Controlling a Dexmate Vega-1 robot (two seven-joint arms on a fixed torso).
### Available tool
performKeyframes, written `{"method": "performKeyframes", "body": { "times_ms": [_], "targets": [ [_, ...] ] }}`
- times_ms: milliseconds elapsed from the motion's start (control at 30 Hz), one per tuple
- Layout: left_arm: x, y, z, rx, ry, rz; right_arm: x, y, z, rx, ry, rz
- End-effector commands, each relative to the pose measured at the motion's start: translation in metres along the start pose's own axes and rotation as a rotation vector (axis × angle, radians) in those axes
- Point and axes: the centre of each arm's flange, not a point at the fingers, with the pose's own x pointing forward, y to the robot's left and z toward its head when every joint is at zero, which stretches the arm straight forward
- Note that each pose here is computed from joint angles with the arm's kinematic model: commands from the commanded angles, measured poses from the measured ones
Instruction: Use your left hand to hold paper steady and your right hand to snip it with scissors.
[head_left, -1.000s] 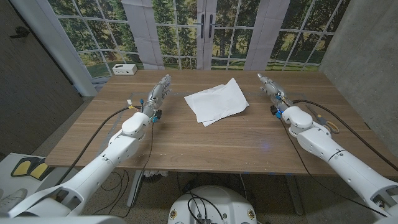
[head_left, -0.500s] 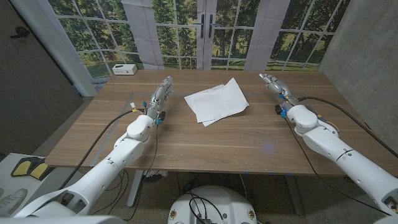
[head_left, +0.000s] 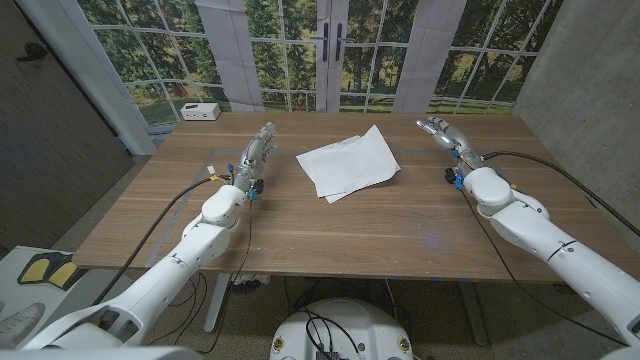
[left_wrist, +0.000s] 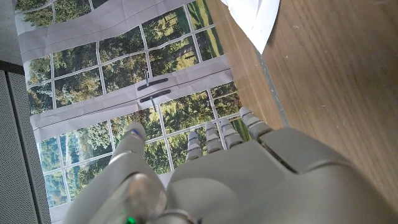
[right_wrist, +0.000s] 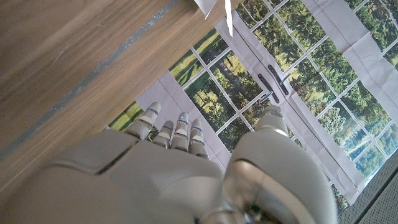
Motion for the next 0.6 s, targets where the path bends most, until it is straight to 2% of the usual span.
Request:
{"method": "performKeyframes", "body": {
  "times_ms": [33, 300, 600],
  "targets": [
    [0.005, 0.003, -0.003, -0.007, 0.001, -0.002, -0.006, -0.005, 0.009, -0.134, 0.036, -0.036],
    [0.015, 0.005, -0.01, -0.028, 0.0, -0.003, -0.009, -0.01, 0.009, -0.203, 0.092, -0.057],
    [0.016, 0.02, -0.007, 0.014, 0.017, -0.006, -0.017, -0.012, 0.005, -0.253, 0.128, -0.106]
  ]
}}
